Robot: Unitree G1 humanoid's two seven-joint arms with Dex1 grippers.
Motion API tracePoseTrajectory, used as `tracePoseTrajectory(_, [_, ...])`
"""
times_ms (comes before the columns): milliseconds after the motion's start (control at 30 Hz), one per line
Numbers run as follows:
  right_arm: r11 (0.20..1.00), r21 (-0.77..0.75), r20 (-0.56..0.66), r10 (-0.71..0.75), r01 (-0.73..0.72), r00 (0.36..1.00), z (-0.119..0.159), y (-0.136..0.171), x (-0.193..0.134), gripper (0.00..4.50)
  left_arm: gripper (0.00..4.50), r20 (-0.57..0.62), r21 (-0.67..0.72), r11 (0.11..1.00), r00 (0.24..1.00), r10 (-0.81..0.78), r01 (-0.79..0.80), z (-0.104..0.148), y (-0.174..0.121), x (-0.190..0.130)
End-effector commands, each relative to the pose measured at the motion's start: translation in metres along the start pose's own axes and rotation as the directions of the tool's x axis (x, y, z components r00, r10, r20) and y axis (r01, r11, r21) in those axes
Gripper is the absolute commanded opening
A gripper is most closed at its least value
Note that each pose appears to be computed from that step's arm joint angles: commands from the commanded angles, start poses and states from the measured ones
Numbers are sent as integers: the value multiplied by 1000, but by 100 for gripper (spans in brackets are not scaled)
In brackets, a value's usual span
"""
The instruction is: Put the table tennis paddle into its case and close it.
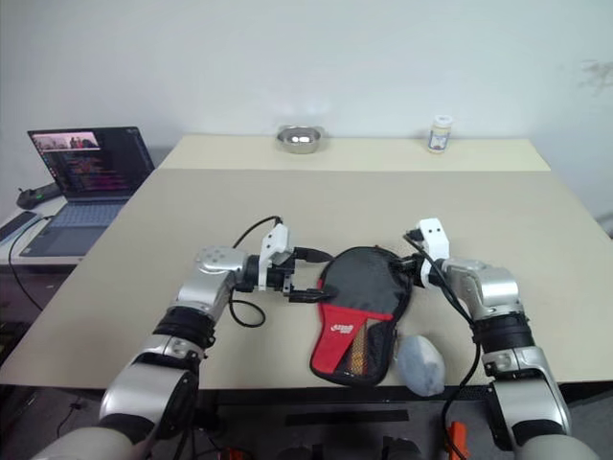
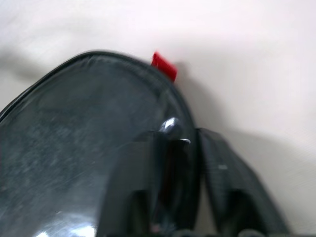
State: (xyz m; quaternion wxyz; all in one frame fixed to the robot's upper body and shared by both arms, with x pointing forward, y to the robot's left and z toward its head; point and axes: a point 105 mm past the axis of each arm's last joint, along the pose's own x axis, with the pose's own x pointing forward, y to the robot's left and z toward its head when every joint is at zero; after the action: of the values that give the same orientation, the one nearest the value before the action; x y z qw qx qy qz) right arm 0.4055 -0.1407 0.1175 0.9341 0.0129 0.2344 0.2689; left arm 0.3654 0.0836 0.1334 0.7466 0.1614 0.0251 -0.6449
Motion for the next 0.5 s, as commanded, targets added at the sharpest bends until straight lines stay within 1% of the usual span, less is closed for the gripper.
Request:
tracePoseTrajectory(33, [998,-57,39,37,-34,999,17,11,8,2,450,27,41,999,1000,9,-10,13,2,-2])
tracePoseTrajectory(233, [990,-134,65,59,-50,996,30,24,22,2,450,24,43,999,1000,17,-18,13,2,-2])
tracePoseTrajectory(333, [986,-151,79,85,-72,993,37,33,28,2,450,22,44,999,1000,19,-20,13,3,-2])
tracePoseTrajectory(500, [983,-165,89,100,-84,991,44,40,36,2,450,19,46,999,1000,16,-17,12,2,0])
